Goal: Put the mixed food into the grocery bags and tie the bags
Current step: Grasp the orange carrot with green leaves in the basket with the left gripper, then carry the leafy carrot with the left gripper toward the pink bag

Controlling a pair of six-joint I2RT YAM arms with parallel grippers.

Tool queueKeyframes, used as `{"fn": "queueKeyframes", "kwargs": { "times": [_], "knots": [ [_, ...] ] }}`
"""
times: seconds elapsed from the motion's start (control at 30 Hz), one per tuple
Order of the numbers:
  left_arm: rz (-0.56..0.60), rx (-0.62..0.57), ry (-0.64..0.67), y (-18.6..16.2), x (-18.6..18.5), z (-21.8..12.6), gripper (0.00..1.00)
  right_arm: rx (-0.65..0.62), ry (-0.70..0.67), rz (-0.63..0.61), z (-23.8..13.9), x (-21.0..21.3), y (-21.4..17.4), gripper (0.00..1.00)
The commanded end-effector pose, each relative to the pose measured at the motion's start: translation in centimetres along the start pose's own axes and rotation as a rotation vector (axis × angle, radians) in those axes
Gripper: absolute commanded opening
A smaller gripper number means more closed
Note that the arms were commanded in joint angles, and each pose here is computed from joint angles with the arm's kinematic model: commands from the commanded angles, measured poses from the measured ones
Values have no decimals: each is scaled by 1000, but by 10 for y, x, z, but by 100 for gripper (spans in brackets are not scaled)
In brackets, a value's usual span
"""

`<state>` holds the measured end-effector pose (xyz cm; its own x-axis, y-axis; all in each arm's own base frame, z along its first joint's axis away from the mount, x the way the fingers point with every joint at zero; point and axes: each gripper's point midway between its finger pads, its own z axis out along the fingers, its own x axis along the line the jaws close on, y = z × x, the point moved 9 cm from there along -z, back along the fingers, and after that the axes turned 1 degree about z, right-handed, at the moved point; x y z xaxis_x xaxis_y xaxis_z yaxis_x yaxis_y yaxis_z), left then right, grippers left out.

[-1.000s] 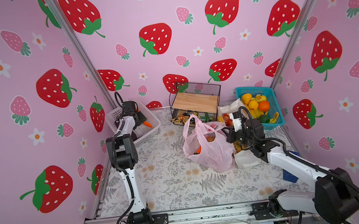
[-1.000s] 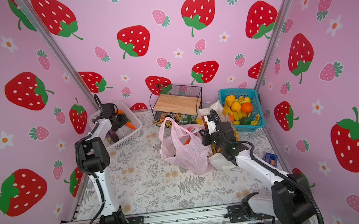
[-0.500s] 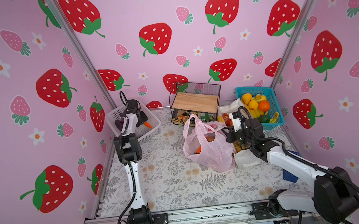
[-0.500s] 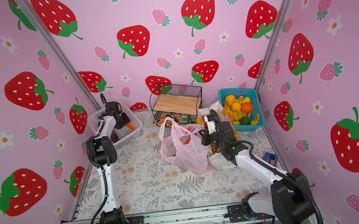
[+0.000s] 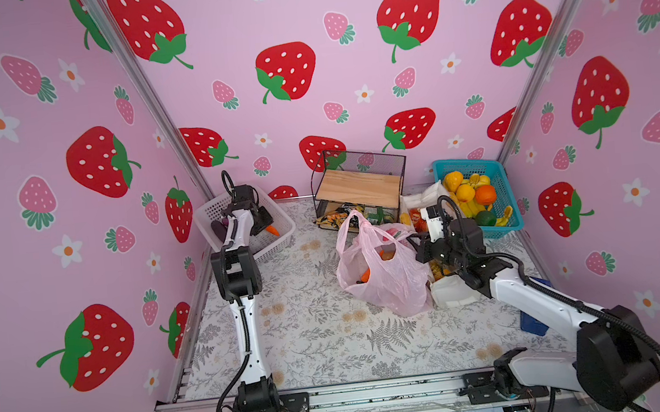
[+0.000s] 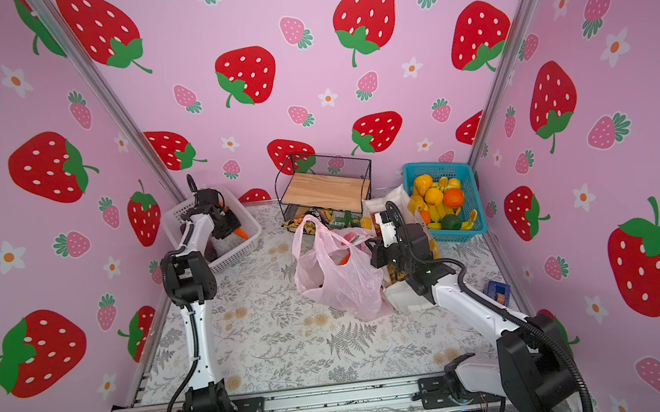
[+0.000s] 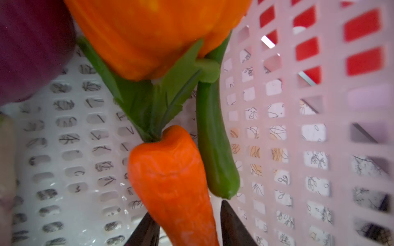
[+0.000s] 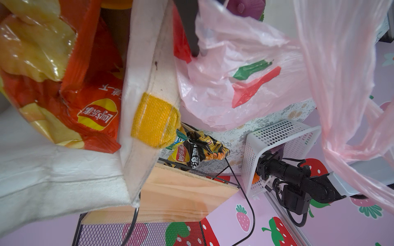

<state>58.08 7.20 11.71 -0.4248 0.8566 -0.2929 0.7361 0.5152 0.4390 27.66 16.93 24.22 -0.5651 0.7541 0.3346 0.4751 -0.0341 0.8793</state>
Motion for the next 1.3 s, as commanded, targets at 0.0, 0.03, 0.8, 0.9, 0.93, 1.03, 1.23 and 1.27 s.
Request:
{"fn": "queueKeyframes", "kwargs": {
  "times": [0.0,0.03,0.8,0.9,0.93,1.03,1.23,1.27],
  "knots": [
    [-8,21,-6,2,5,-1,43,-5,-6,-11,0,-2,-2,0],
    [-10,22,-7,2,6,-1,40,-4,-4,-11,1,-2,-2,0],
    [89,-382,0,21,-30,-196,22,-13,-3,-13,-2,0,0,0],
    [116,-436,-42,-20,-40,-230,22,-14,-10,-17,-3,-1,0,0],
    [133,-463,-59,-38,-45,-241,22,-16,-12,-16,-3,-1,1,0],
    [176,-502,-132,-91,-52,-268,23,-22,-16,-18,-5,-1,1,0],
    [342,-483,-241,-206,-62,-305,23,-22,-12,-16,-5,0,1,0],
    [369,-464,-253,-222,-60,-309,23,-25,-12,-17,-6,0,2,0]
  ]
}}
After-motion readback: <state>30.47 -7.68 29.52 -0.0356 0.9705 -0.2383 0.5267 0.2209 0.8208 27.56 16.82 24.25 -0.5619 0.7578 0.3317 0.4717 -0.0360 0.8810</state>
